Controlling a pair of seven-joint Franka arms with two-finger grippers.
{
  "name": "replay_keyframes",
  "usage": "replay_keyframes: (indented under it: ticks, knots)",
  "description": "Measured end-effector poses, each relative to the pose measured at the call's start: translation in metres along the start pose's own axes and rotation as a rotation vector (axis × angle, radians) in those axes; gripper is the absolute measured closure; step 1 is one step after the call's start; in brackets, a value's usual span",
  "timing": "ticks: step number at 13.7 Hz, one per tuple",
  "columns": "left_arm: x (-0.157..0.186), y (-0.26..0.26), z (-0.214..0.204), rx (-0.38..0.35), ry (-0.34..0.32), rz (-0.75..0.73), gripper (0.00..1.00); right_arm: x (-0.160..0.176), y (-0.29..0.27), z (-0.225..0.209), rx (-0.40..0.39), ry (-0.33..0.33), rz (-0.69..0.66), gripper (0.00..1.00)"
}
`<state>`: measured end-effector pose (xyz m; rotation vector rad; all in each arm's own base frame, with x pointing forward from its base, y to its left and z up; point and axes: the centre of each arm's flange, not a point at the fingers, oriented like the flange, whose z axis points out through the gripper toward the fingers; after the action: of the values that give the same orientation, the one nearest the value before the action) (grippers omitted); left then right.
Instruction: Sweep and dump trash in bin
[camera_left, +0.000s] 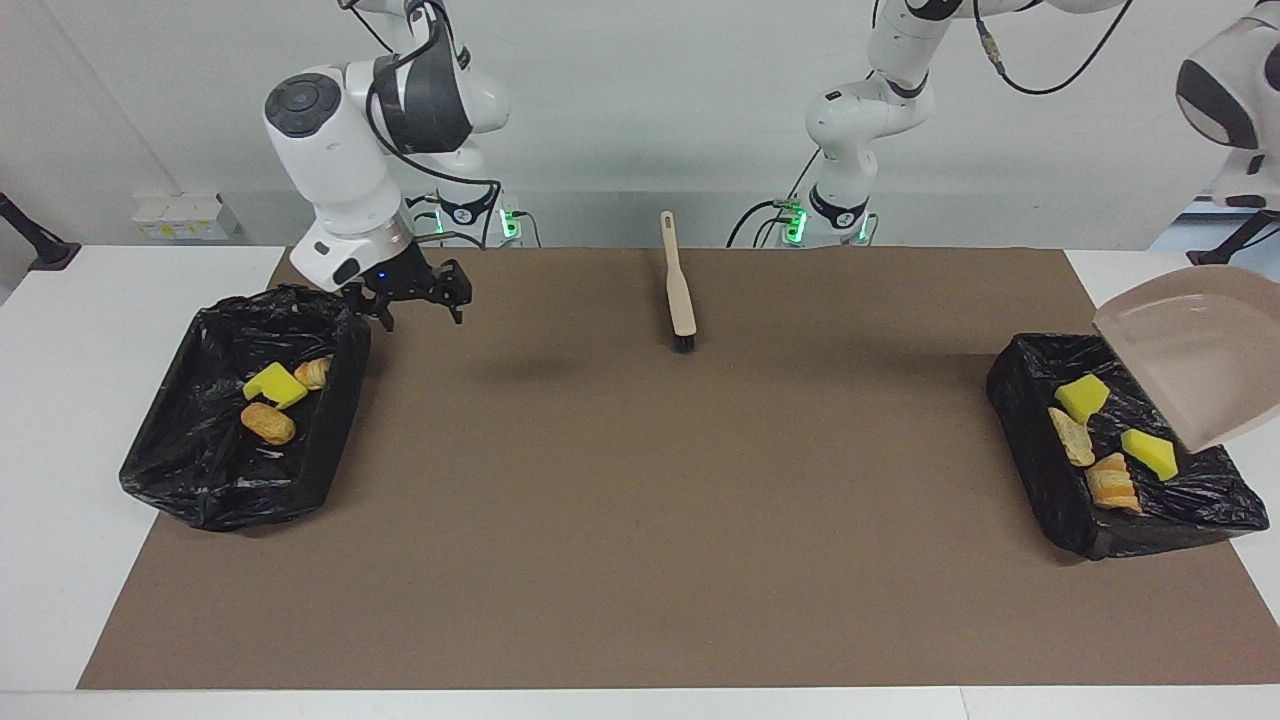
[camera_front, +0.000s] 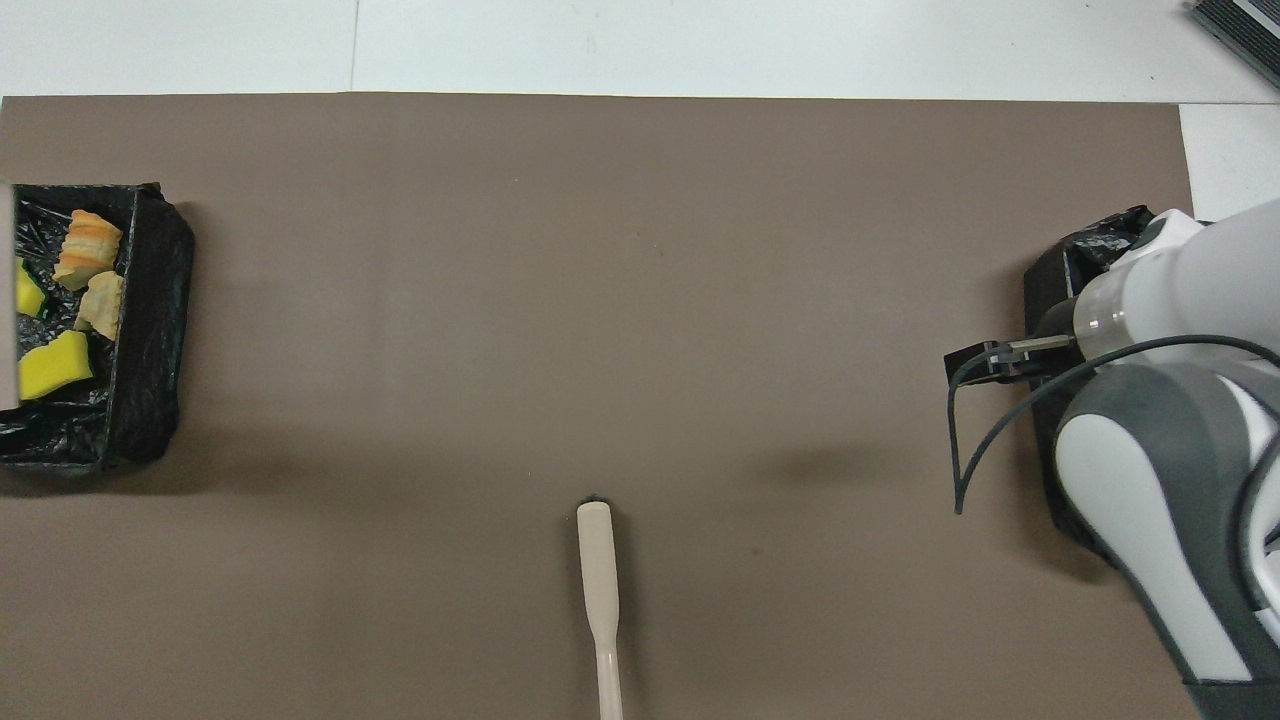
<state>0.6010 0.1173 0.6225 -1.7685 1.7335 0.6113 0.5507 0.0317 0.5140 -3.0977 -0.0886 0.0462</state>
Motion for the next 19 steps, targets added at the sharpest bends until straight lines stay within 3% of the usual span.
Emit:
replay_keyframes:
  ticks: [2,5,8,13,19]
  knots:
    - [0.063,0.012,-0.018,-0.017,0.112,-0.030,0.67,0.004,0.023,-0.011,-0.018,0.022,0.024,0.00]
    - [0.154,0.037,-0.030,-0.102,0.263,-0.130,0.67,0.001,0.062,-0.036,-0.025,0.020,0.024,0.00]
    - [0.235,0.056,-0.060,-0.169,0.347,-0.247,0.67,-0.009,0.076,-0.075,-0.019,-0.014,0.037,0.00]
    - [0.380,0.085,-0.109,-0.329,0.393,-0.549,0.67,-0.016,0.065,-0.110,-0.019,-0.013,0.104,0.00]
    - [0.484,0.090,-0.169,-0.534,0.452,-0.904,0.67,-0.013,0.060,-0.110,-0.021,0.005,0.095,0.00]
